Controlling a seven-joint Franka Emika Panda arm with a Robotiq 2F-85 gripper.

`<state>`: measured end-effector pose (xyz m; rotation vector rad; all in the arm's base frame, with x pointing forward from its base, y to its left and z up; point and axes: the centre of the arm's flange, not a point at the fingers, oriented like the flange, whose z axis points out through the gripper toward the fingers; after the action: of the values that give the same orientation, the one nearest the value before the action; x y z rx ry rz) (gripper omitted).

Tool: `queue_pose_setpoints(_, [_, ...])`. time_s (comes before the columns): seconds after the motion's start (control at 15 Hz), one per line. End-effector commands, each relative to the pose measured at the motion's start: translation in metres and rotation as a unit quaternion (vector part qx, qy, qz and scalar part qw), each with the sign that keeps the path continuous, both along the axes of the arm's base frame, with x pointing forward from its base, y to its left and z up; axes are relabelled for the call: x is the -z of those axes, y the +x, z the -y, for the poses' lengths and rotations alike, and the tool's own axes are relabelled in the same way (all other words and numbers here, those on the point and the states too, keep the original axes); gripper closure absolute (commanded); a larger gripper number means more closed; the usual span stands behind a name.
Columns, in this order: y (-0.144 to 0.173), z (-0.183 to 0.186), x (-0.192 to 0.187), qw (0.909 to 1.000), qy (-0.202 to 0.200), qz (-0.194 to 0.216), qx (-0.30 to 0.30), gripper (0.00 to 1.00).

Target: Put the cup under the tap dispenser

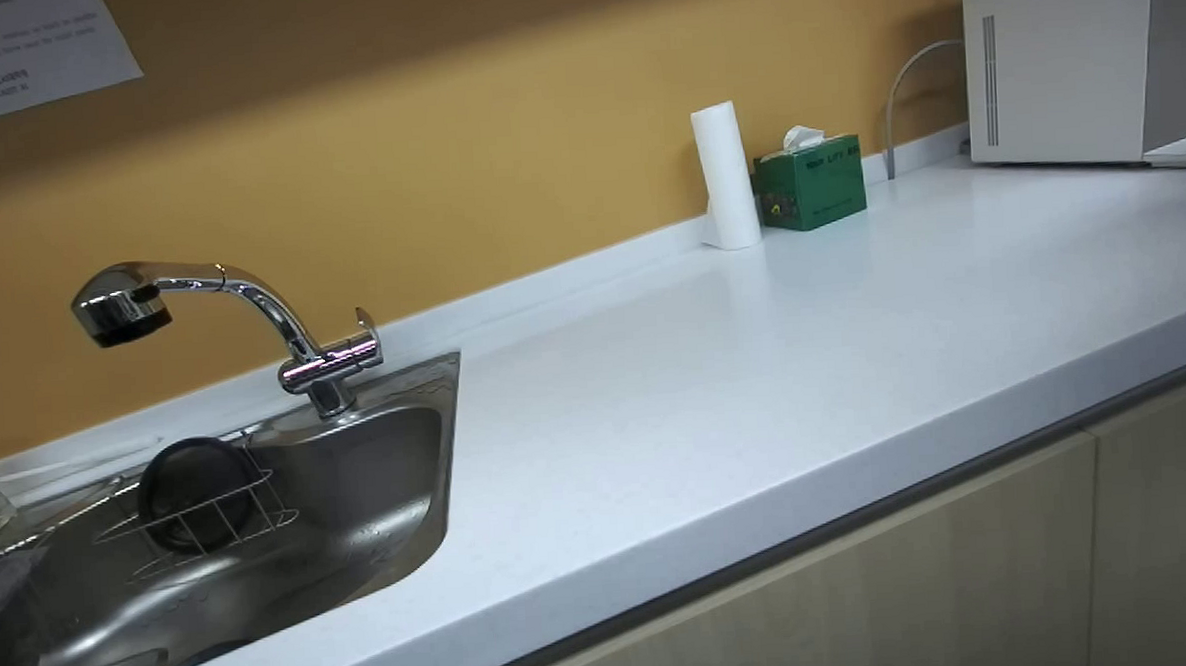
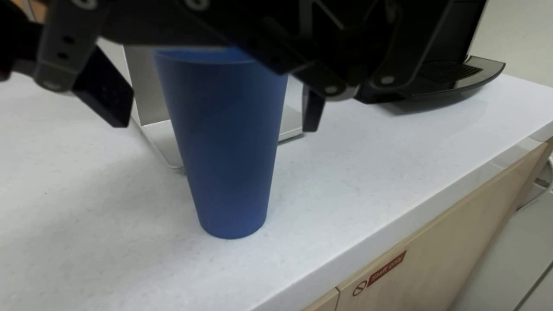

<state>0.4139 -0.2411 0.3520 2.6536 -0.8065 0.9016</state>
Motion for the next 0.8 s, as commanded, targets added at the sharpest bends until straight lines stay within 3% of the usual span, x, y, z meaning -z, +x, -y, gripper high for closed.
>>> queue_pose_setpoints(0.0, [0.006, 0.007, 0.011, 0.9997, -0.023, 0.011, 0.002, 0.0])
queue_pose_setpoints(0.73, [0.02, 0.012, 0.035, 0.9996, -0.004, 0.012, -0.025, 0.0])
